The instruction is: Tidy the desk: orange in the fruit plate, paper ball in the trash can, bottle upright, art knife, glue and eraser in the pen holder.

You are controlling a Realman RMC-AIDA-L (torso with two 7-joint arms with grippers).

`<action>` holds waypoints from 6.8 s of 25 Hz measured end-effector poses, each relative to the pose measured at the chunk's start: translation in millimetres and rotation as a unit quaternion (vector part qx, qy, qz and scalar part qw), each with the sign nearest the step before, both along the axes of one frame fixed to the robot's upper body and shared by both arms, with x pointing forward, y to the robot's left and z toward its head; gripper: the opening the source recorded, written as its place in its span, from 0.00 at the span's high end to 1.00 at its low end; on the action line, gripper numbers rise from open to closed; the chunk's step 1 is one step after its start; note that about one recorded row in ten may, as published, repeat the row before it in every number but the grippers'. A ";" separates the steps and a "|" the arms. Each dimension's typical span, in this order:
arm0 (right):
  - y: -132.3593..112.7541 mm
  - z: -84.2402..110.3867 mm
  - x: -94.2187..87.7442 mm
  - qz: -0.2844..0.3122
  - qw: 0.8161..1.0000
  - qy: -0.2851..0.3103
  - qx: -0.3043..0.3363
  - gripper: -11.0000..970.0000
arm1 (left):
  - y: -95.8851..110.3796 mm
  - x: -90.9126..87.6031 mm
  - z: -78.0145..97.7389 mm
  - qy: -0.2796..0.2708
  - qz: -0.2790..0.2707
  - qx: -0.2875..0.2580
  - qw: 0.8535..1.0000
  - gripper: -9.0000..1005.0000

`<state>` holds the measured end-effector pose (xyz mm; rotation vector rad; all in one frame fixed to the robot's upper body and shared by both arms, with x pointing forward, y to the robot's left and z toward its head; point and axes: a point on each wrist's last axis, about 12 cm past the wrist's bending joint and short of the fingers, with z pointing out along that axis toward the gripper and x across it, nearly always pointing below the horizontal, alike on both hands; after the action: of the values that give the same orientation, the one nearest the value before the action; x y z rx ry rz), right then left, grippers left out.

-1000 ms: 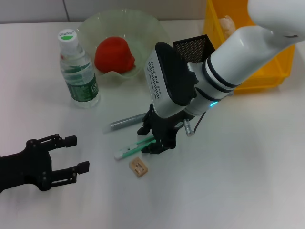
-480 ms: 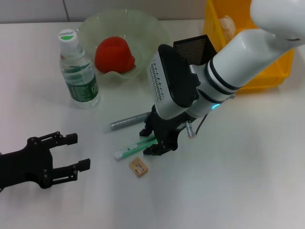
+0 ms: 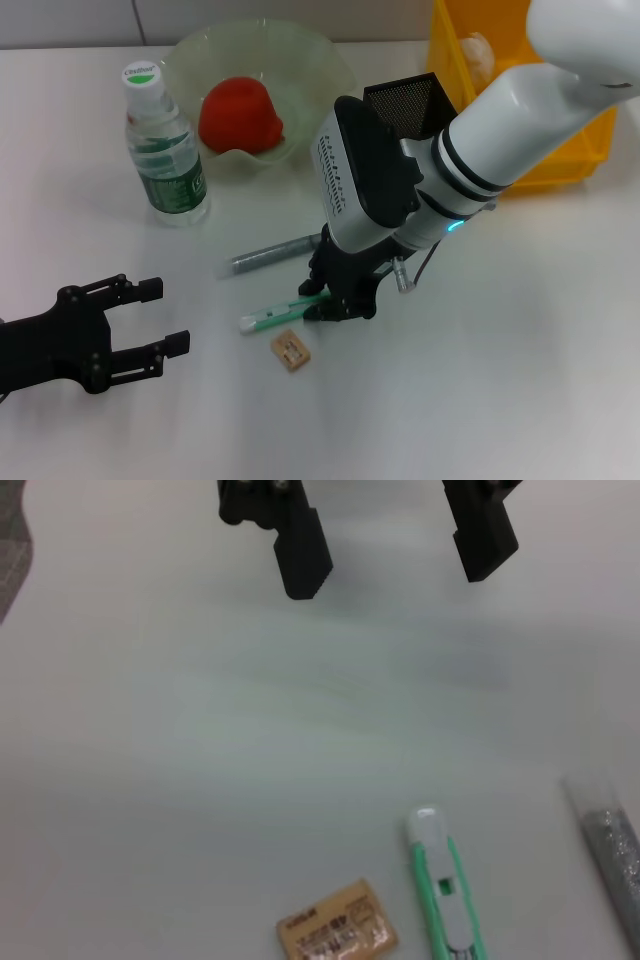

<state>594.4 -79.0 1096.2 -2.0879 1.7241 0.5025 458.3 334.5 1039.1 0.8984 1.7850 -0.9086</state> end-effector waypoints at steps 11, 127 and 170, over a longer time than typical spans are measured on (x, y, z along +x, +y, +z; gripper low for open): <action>-1.0 -0.7 -1.4 0.000 1.000 0.003 0.000 0.82 | -0.5 0.0 1.0 -0.002 0.000 -0.005 1.000 0.22; -189.1 2.1 16.6 -0.586 0.553 0.325 0.495 0.71 | -43.8 10.8 8.1 -0.048 -0.034 -0.081 0.995 0.22; -140.0 -7.0 22.1 -0.382 0.812 -0.092 0.433 0.68 | -44.5 12.3 9.9 -0.052 -0.037 -0.084 0.994 0.22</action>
<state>616.5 -219.0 1089.2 -0.7002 1.5914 0.6244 470.6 290.0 1049.0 0.8926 1.5697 -1.0243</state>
